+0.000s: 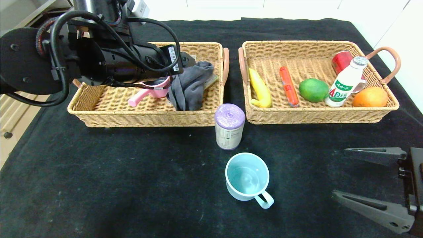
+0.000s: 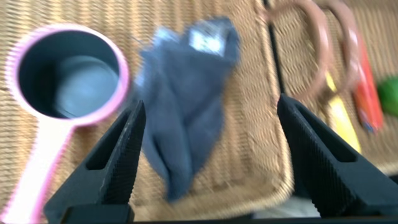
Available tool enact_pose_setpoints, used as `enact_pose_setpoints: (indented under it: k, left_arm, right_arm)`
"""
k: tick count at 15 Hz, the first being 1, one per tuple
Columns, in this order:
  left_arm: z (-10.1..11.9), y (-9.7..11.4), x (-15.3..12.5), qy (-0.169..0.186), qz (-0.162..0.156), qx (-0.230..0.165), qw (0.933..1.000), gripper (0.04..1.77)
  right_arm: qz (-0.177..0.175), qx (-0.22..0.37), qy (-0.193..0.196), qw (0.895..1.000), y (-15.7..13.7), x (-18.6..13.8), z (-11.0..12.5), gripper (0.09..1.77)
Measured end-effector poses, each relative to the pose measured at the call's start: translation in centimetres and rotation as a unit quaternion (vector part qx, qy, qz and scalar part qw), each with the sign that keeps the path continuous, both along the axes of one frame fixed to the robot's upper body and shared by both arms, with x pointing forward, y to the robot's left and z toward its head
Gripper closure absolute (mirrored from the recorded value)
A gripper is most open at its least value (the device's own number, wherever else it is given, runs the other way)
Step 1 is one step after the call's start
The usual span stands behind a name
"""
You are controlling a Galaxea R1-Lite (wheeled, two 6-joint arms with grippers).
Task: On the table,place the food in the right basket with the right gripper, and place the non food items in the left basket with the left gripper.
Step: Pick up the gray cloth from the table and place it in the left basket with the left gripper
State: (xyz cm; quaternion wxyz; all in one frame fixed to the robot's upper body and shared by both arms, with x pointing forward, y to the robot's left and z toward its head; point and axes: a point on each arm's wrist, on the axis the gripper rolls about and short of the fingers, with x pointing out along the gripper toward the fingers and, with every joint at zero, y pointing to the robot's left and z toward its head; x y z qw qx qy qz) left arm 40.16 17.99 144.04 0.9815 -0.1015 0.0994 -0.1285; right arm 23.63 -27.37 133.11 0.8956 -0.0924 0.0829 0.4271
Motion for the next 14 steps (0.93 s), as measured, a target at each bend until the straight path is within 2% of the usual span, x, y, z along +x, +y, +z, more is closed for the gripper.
enact_pose_setpoints:
  k: [3, 6, 8, 11, 14]
  left_arm:
    - [0.2, -1.6, -2.3, 0.021, -0.037, 0.015, 0.9990, 0.21]
    - [-0.3, -3.2, -5.0, 0.045, -0.073, 0.050, 0.9950, 0.17]
    - [-0.9, -4.1, -6.3, 0.047, -0.095, 0.078, 0.9914, 0.16]
    - [-1.7, -4.8, -7.6, 0.056, -0.118, 0.094, 0.9869, 0.14]
    - [-2.8, -5.6, -8.8, 0.061, -0.146, 0.131, 0.9787, 0.12]
  right_arm:
    - [0.001, 0.001, -0.004, 1.000, -0.1, -0.2, 0.1, 0.15]
    - [0.000, 0.001, -0.004, 1.000, -0.1, -0.2, 0.1, 0.15]
    - [0.000, 0.001, -0.004, 1.000, -0.1, -0.2, 0.1, 0.15]
    - [0.000, 0.002, -0.006, 1.000, -0.1, -0.3, 0.2, 0.15]
    - [0.001, 0.004, -0.012, 1.000, -0.2, -0.7, 0.3, 0.15]
